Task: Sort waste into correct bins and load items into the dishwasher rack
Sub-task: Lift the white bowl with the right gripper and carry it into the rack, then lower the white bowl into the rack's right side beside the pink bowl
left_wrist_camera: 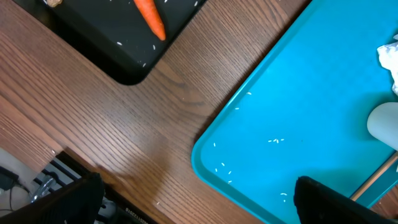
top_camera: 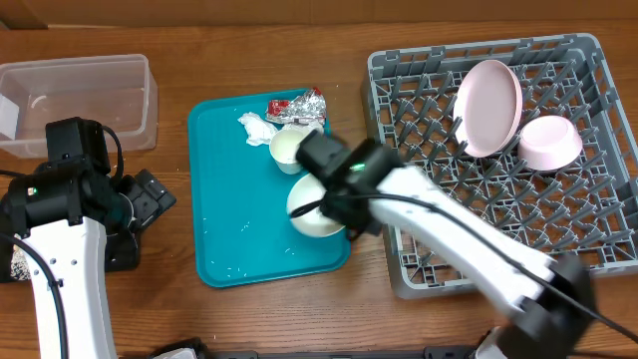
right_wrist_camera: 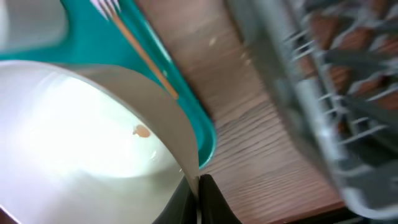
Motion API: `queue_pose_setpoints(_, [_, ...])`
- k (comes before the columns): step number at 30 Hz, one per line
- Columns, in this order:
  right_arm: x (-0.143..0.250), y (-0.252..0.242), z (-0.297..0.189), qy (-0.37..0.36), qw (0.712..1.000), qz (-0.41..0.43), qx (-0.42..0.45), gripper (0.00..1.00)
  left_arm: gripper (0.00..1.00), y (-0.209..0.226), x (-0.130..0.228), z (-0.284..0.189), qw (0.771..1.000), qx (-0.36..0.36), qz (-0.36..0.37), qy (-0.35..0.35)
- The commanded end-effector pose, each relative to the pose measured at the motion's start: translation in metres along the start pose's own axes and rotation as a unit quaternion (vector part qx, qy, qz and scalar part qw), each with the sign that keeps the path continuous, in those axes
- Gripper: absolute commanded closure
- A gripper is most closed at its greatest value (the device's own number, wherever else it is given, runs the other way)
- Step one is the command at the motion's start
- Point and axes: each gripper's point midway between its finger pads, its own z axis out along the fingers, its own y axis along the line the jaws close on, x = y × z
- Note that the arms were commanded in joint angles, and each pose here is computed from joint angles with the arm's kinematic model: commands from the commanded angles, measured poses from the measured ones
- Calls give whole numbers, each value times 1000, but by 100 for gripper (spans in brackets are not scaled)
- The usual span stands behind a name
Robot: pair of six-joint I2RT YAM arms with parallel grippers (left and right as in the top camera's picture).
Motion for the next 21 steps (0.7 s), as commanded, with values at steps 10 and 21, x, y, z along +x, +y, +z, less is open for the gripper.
queue_pose_setpoints(10, [-106, -150, -155, -229, 955, 170, -81, 96, 0, 0, -2, -4, 1000, 6, 4, -7])
queue_pose_setpoints(21, [-155, -302, -183, -370, 845, 354, 152, 96, 0, -1, -2, -4, 1000, 7, 4, -7])
